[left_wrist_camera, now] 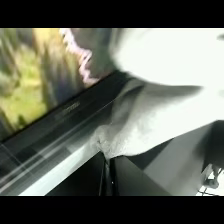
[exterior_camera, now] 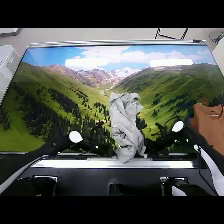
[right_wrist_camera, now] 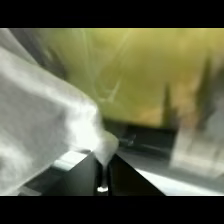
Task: Fold the clothes and pants, and hang the long-sleeved shirts on hangers.
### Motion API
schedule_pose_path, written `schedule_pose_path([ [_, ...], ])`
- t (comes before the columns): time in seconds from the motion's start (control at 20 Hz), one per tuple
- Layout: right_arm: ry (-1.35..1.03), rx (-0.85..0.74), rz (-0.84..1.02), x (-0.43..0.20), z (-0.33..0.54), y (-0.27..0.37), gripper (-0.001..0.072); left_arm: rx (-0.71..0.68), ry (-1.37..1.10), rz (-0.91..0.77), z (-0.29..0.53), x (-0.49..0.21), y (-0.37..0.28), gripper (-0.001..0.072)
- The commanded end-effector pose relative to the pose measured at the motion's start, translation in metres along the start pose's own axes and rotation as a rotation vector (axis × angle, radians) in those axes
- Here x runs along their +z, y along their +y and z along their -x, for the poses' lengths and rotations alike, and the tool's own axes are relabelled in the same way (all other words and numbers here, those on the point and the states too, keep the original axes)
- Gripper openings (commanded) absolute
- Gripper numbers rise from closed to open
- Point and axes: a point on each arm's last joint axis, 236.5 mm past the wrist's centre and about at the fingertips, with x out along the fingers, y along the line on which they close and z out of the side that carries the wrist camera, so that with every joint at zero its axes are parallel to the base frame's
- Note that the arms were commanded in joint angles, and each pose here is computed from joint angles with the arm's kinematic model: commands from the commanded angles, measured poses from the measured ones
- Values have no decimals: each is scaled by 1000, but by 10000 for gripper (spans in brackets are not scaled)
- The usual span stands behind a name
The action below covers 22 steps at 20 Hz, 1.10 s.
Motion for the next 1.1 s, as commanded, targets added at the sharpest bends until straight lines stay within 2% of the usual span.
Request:
schedule_pose_path([
  [0.0,-127,19,134,28,58,38,48,72,-152,-97,66,44,-3,19],
  [0.1,-423,-13,307,67,156,84,48,137,-367,-204,157,94,-24,19],
  [0.2,-827,-62,494,75,293,142,49,129,-703,-343,282,132,-86,19],
  [0.35,-1459,-51,675,-10,495,220,50,62,-1263,-555,477,108,-207,20],
  [0.45,-1694,14,730,-83,558,243,50,-8,-1515,-682,555,55,-272,20],
  [0.6,-1849,76,753,-148,589,249,50,-69,-1653,-789,599,-3,-317,20],
  [0.85,-1924,-31,715,-159,603,230,50,-85,-1832,-844,639,-26,-334,19],
  [0.95,-1929,-62,701,-155,605,225,50,-52,-1877,-844,648,-21,-332,20],
  [1.05,-1898,-102,679,-140,602,219,50,71,-1888,-855,650,-4,-320,20],
])
